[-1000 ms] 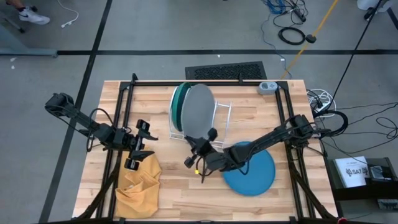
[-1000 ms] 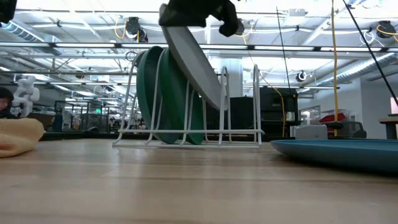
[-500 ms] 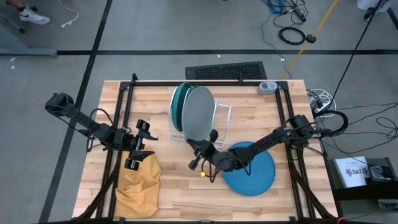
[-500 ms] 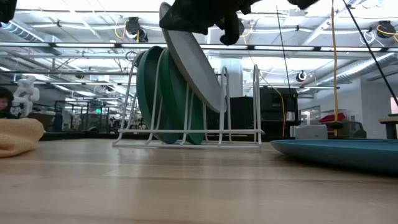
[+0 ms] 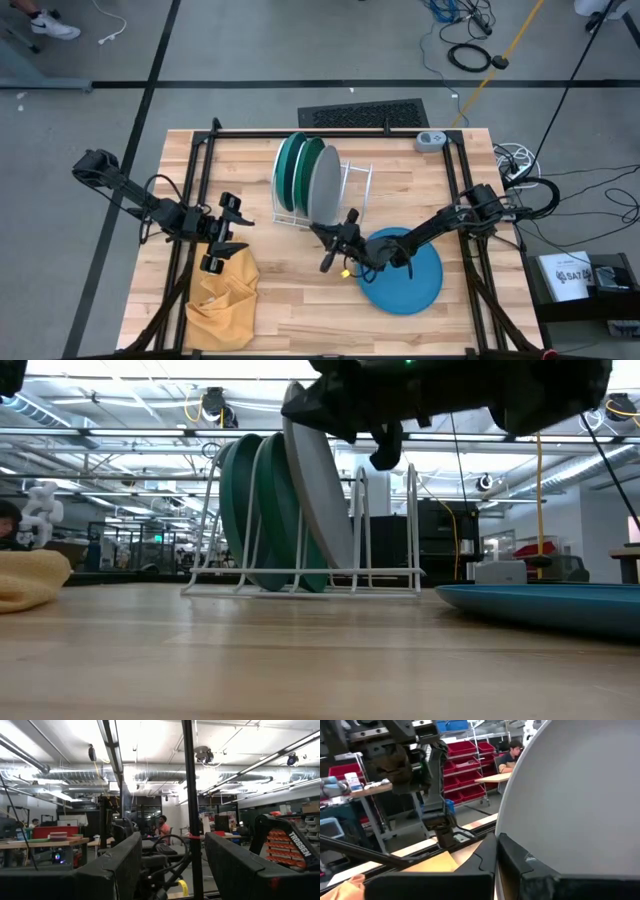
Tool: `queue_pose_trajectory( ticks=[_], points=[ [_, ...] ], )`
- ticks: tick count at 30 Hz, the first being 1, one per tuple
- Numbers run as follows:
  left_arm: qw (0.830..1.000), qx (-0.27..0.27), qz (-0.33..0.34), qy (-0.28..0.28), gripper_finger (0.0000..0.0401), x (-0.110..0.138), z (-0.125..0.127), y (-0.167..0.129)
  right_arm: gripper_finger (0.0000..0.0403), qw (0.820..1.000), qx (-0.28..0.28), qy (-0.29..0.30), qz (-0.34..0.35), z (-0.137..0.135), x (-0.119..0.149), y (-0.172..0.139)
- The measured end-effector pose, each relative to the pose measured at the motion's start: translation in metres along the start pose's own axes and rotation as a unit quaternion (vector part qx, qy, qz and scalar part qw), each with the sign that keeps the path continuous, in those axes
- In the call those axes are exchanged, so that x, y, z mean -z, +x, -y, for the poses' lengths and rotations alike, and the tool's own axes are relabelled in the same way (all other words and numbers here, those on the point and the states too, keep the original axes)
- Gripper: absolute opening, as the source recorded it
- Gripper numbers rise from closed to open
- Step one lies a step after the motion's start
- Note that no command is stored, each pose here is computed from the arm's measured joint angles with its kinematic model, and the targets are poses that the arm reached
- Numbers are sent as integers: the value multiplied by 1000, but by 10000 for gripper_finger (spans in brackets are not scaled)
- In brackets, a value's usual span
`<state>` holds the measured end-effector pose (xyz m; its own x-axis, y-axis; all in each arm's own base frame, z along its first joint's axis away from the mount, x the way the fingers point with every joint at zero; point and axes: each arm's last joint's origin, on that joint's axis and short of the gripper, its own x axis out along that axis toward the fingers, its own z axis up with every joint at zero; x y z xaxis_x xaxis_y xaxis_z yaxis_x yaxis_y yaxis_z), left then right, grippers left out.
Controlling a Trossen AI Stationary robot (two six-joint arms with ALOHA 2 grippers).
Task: Sort dishes
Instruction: Put the gray plate in the white dish rack
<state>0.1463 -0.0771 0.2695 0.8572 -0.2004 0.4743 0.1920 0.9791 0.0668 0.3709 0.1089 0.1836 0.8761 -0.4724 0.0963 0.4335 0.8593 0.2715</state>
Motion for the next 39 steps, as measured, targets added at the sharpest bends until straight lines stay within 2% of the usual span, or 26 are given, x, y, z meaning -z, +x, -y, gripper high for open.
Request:
queue_pose_trajectory(
  ticks=[12,23,27,35,39],
  points=[
    [1000,0,0,0,217,0,0,0,0,998,-45,7,33,27,-3,8],
    [1000,0,0,0,217,0,0,0,4,999,-32,-2,30,34,-3,14],
    [1000,0,0,0,217,0,0,0,32,999,-20,0,32,33,-3,13],
    [1000,1,-1,-1,217,0,0,0,122,999,13,0,37,27,-4,6],
    [1000,2,-5,0,217,1,0,0,155,999,8,-6,44,21,-12,0]
  ],
)
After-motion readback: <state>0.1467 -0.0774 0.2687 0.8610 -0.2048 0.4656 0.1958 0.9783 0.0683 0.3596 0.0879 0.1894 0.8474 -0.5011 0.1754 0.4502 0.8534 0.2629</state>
